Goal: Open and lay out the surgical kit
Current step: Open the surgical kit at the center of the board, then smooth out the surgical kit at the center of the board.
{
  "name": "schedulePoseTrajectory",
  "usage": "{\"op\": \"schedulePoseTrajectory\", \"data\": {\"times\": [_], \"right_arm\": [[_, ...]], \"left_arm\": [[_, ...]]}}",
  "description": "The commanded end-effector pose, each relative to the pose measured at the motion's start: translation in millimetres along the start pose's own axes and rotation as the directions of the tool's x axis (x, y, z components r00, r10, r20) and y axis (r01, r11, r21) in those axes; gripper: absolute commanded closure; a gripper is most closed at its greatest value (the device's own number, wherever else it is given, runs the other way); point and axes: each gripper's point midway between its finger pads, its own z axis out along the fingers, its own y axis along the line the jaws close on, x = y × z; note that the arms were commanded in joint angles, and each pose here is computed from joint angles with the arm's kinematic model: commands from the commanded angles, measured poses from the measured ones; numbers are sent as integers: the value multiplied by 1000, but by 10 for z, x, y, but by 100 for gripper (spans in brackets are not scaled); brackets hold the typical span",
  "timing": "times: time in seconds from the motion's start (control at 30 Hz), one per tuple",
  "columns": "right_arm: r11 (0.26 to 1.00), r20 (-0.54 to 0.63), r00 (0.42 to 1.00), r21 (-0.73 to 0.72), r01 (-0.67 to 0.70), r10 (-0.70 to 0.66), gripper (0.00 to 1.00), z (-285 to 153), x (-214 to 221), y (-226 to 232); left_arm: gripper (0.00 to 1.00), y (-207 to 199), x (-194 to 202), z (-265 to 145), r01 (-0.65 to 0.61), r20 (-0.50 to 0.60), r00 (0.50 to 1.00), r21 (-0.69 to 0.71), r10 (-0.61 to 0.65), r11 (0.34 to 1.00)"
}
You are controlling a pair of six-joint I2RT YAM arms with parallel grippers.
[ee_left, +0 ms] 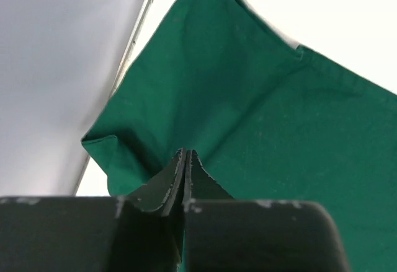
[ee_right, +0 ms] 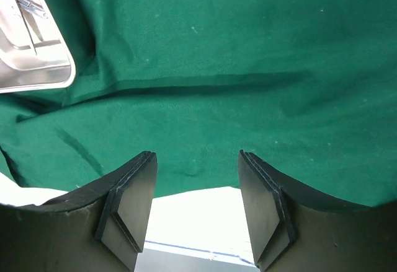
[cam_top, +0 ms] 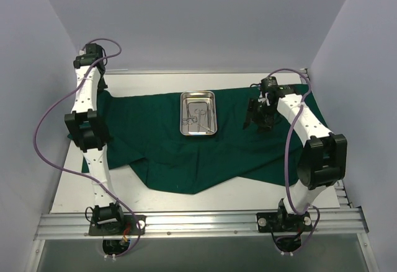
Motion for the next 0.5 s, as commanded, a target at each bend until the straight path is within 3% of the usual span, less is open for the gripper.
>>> {"op": "schedulePoseTrajectory", "data": {"times": [0.0,0.07,0.2,0.37,0.47], "right_arm": [[1000,-6,1000,-17,-8,7,45,-64,-22,67],[999,1,1000,-26,-23,23,45,-70,-61,101],[999,-1,999,-38,-37,37,45,-31,-117,152],[997,1,999,-57,-47,48,45,-1,-135,213],[996,19,998,-75,-51,53,44,-11,-149,229]], "left_arm": [[98,30,78,35,-12,-53,998,49,14,999],[98,-42,68,51,4,-61,998,105,2,994],[98,-595,138,-64,25,-87,996,404,11,914],[98,-597,647,-111,117,-275,961,335,-22,935],[73,-614,690,-391,166,-255,965,381,-69,910]]}}
